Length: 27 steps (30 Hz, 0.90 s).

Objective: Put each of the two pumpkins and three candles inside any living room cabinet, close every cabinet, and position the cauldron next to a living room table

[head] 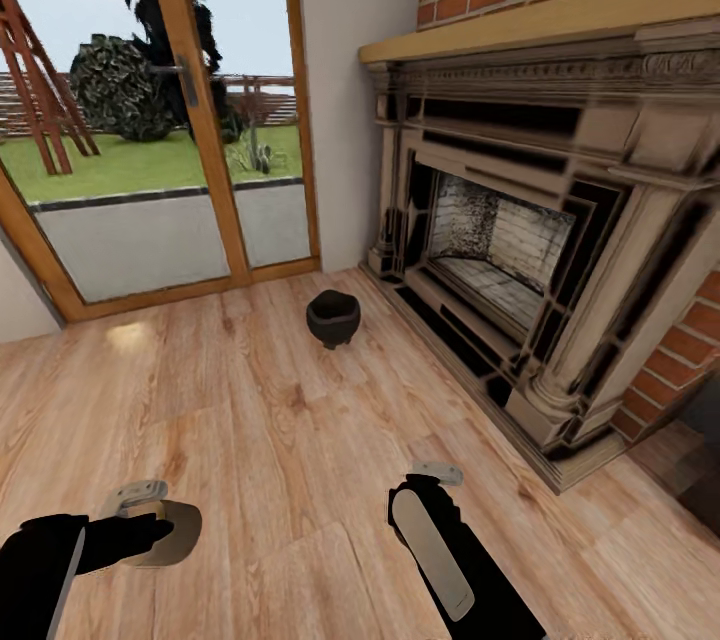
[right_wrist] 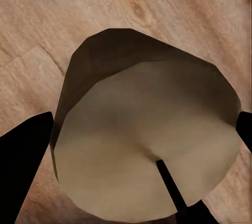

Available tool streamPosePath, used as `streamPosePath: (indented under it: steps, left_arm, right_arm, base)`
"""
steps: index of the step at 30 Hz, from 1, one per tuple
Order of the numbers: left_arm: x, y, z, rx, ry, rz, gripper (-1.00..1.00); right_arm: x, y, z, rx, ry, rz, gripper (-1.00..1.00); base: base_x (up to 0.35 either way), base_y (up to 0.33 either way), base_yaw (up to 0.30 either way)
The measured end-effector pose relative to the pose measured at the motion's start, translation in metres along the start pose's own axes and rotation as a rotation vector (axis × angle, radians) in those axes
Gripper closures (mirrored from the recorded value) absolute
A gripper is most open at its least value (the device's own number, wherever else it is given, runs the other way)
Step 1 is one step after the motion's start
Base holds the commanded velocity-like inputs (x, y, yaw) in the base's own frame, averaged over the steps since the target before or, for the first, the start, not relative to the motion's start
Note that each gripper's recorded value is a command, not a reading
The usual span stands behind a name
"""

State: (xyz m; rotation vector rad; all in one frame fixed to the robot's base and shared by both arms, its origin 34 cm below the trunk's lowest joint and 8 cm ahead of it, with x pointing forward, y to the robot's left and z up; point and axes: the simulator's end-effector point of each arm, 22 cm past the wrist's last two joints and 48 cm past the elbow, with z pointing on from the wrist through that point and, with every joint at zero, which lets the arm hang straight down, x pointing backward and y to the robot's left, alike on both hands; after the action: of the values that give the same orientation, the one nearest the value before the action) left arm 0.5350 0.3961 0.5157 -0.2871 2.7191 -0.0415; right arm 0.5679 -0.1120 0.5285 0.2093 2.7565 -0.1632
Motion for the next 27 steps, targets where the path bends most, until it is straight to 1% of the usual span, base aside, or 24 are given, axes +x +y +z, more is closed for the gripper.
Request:
streamPosePath:
  steps: [27]
  left_arm:
    - [-0.032, -0.005, -0.050, 0.000, -0.004, -0.001, 1.00]
  right_arm:
    - [-0.031, -0.004, -0.051, 0.002, -0.008, 0.002, 1.00]
  base:
    - [0.000, 0.000, -0.281]
